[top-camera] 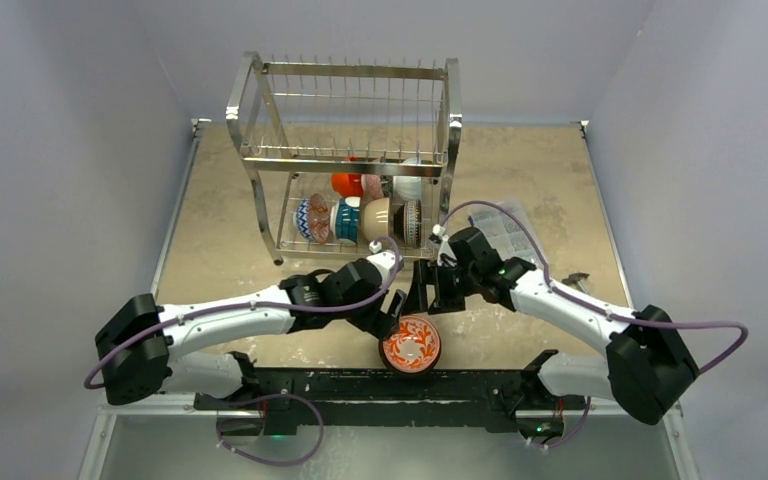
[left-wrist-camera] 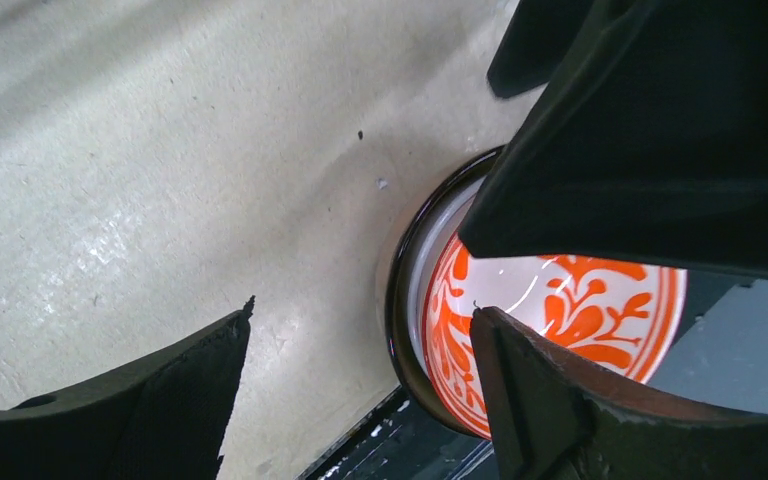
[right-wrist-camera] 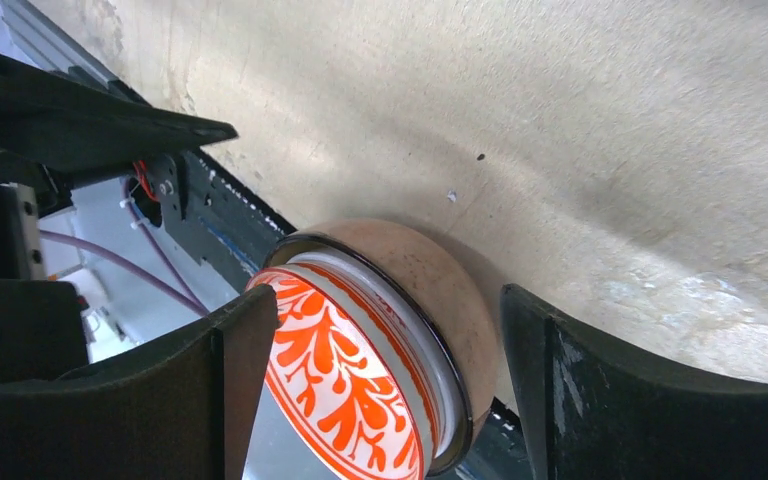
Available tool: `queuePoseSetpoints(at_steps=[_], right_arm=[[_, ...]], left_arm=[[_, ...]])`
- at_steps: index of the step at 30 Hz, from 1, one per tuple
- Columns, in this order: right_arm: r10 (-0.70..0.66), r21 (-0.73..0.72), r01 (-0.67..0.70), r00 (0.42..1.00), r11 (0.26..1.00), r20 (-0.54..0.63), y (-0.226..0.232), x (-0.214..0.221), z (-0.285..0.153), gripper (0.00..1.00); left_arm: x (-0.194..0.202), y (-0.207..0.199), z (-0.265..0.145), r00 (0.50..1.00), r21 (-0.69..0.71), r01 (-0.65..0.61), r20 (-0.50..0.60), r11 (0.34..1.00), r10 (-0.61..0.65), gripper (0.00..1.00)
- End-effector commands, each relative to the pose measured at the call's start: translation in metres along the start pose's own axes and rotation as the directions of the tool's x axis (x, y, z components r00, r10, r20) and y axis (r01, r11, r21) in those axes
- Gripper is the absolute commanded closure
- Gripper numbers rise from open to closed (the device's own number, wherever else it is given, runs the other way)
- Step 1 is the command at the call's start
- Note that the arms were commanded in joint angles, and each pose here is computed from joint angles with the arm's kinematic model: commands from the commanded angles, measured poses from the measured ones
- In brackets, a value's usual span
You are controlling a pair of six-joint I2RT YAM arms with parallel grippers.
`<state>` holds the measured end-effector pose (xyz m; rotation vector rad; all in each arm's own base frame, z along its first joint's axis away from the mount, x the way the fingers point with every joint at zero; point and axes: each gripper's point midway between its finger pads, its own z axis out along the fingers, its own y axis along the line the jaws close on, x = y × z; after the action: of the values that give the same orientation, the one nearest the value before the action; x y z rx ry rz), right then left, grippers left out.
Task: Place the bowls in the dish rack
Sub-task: Pick up the bowl from the center of the board.
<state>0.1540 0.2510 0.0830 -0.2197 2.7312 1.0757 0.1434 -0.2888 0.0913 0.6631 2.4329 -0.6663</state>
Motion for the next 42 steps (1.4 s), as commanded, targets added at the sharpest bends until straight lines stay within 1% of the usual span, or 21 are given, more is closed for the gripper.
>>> queuePoseSetpoints(at_steps=[1,4,6,8,11,15,19,21,23,30,32,34,38,42], right_arm=[[-0.046,0.017,0.045,0.995,0.999,0.087,0.005,-0.014,-0.015,0.16],[-0.034,0.02,0.033,0.995,0.999,0.093,0.003,-0.007,-0.022,0.17],[-0.025,0.03,0.022,0.995,0.999,0.098,0.0,-0.003,-0.025,0.17],[-0.017,0.048,0.011,0.993,0.999,0.116,-0.004,-0.001,-0.03,0.18],[-0.013,0.064,0.004,0.991,0.998,0.134,-0.006,0.001,-0.036,0.19],[-0.025,0.093,0.013,0.991,0.996,0.134,-0.01,0.003,-0.042,0.2],[-0.039,0.114,0.025,0.991,0.993,0.13,-0.013,0.008,-0.049,0.21],[-0.051,0.107,0.037,0.99,0.994,0.133,-0.011,0.009,-0.052,0.21],[-0.077,0.103,0.062,0.987,0.993,0.142,-0.009,0.007,-0.055,0.21],[-0.133,0.049,0.127,0.981,0.991,0.139,0.002,0.01,-0.06,0.21],[-0.138,0.035,0.134,0.982,0.99,0.132,0.004,0.011,-0.058,0.23],[-0.143,0.018,0.142,0.982,0.99,0.122,0.005,0.011,-0.055,0.29],[-0.161,-0.016,0.164,0.98,0.986,0.116,0.01,0.011,-0.051,0.37],[-0.177,-0.026,0.181,0.977,0.983,0.12,0.011,0.009,-0.05,0.36]], left_arm=[[-0.009,-0.015,0.002,0.998,-0.006,-0.066,0.016,0.998,0.066,0.22],[-0.007,-0.027,0.007,0.996,0.014,-0.088,0.018,0.996,0.088,0.26],[-0.004,-0.03,0.01,0.993,0.007,-0.115,0.017,0.993,0.115,0.32],[-0.002,-0.028,0.014,0.99,-0.034,-0.142,0.006,0.989,0.143,0.37],[-0.004,-0.022,0.019,0.986,-0.109,-0.164,0.002,0.98,0.165,0.5],[-0.01,-0.026,0.021,0.98,-0.16,-0.193,0.022,0.968,0.199,0.57],[-0.015,-0.034,0.021,0.971,-0.169,-0.226,0.038,0.959,0.236,0.74],[-0.017,-0.035,0.021,0.968,-0.178,-0.234,0.046,0.956,0.245,0.89],[-0.022,-0.036,0.017,0.967,-0.189,-0.231,0.065,0.954,0.247,0.99],[-0.044,-0.045,-0.004,0.964,-0.171,-0.199,0.142,0.965,0.224,1.0],[-0.047,-0.047,-0.009,0.963,-0.166,-0.189,0.159,0.968,0.216,1.0],[-0.051,-0.047,-0.013,0.964,-0.165,-0.178,0.17,0.97,0.206,1.0],[-0.058,-0.05,-0.023,0.962,-0.153,-0.149,0.205,0.977,0.179,1.0],[-0.066,-0.046,-0.031,0.958,-0.17,-0.1,0.249,0.98,0.141,1.0]])
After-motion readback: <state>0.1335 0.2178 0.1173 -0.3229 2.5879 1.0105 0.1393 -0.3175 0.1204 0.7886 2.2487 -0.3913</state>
